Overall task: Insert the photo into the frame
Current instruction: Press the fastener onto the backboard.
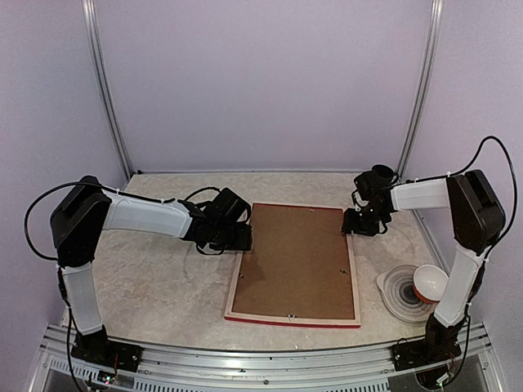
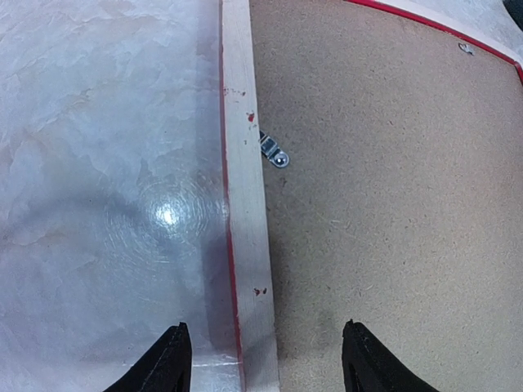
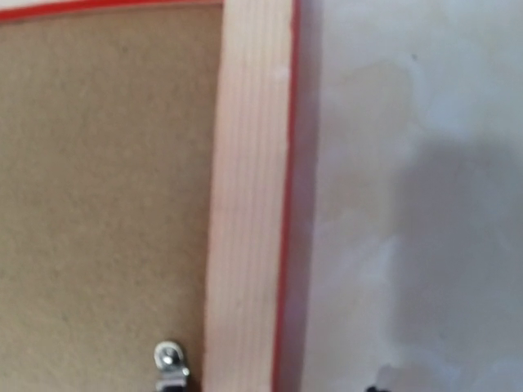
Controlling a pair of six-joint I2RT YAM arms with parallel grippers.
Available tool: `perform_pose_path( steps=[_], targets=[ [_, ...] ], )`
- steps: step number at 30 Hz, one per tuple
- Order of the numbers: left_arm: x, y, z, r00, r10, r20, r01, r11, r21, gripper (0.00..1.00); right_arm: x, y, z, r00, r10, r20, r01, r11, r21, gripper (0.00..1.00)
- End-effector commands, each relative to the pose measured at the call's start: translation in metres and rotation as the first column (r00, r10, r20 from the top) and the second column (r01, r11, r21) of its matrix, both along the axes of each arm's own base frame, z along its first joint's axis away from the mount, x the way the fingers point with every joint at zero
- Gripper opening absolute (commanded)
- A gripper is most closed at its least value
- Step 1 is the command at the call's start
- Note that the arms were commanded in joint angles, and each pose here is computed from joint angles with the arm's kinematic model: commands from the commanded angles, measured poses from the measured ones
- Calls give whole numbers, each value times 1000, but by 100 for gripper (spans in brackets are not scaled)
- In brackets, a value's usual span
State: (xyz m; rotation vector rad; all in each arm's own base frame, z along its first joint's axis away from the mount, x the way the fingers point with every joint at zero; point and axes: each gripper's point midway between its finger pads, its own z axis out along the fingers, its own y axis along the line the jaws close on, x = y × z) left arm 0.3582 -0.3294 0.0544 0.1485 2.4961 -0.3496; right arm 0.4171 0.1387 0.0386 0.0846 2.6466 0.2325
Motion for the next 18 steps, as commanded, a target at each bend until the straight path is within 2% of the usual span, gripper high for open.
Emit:
perform_pose_path(
  steps=[1,18],
  targets=[
    [1,1,-8,1000,7,-10,-7,1000,-6,62,-6,-5,-5,1000,2,-18,-3,1000,-6,54],
    [0,-1,-9,1000,1,-18,-2,1000,-14,62,-1,-11,-18,999,-4,-36,1,998,-68,50]
  ],
)
